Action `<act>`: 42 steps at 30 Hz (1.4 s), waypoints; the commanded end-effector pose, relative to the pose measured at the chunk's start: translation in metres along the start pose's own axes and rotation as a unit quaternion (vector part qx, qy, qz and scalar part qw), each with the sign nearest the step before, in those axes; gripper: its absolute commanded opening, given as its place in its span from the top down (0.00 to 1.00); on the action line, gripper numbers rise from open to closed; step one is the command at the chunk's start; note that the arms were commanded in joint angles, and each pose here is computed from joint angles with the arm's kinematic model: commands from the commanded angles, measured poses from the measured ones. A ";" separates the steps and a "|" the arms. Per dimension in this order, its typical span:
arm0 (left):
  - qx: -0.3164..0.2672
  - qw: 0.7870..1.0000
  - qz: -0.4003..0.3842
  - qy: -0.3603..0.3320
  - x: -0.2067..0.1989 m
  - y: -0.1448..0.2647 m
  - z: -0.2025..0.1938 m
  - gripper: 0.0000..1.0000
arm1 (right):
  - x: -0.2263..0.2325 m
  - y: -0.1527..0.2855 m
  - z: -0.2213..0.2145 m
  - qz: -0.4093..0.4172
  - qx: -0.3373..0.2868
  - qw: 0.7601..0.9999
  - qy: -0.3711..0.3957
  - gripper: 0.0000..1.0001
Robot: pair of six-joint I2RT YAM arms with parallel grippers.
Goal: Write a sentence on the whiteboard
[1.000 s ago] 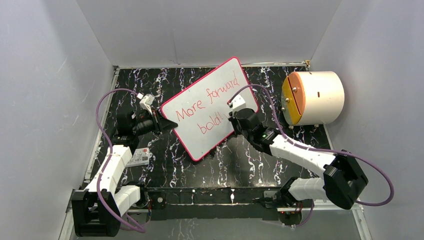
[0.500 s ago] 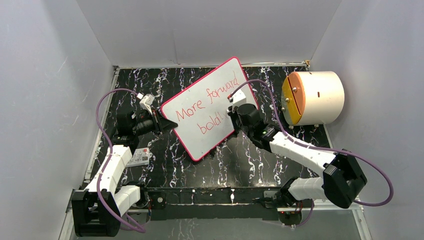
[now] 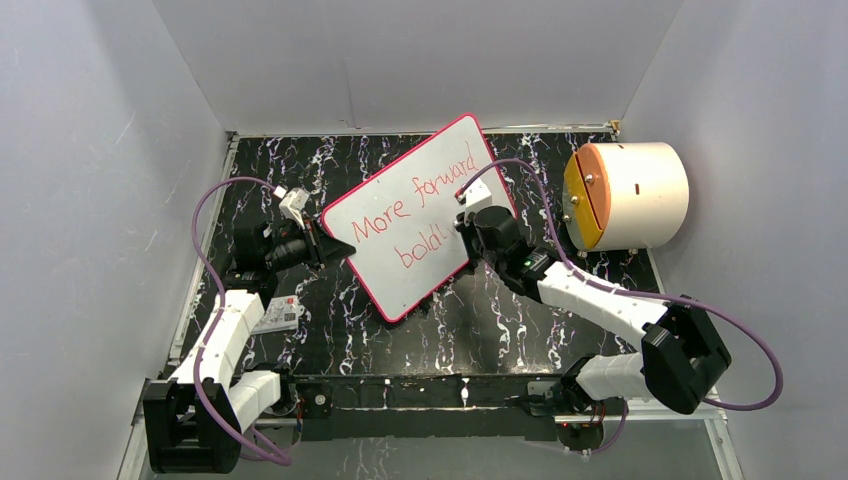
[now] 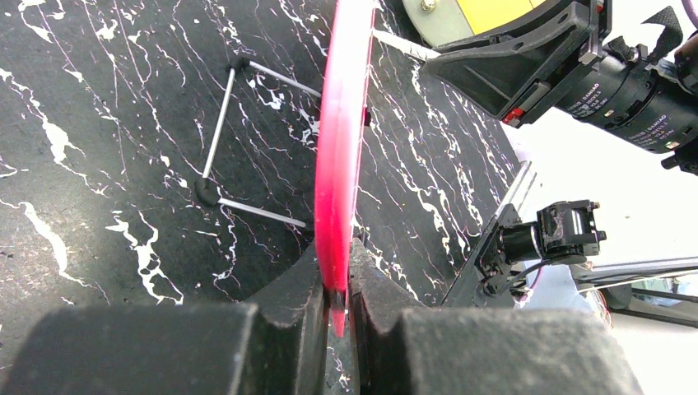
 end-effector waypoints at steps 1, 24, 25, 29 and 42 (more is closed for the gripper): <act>0.020 0.997 0.064 0.027 0.020 0.000 -0.013 1.00 | 0.007 0.002 -0.002 0.036 0.008 0.999 -0.005 1.00; 0.020 0.997 0.068 0.027 0.022 0.000 -0.014 1.00 | 0.013 0.034 -0.034 0.070 0.052 0.996 -0.021 1.00; 0.019 0.997 0.069 0.027 0.022 0.000 -0.014 1.00 | 0.011 0.035 -0.032 0.062 0.047 0.997 -0.020 1.00; 0.019 0.997 0.069 0.027 0.022 0.000 -0.014 1.00 | 0.001 0.038 -0.018 0.023 0.016 0.999 -0.020 1.00; 0.020 0.997 0.069 0.027 0.022 0.000 -0.015 1.00 | -0.020 0.020 0.016 -0.006 -0.044 0.998 -0.044 1.00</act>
Point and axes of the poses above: each gripper's point midway between its finger pads, its own y axis back along the fingers, its own x axis along the line the jaws close on, z = x × y, the point moved 7 cm from there along y, back along the fingers, and after that the axes turned 1 degree about y, right-handed, at the moved point
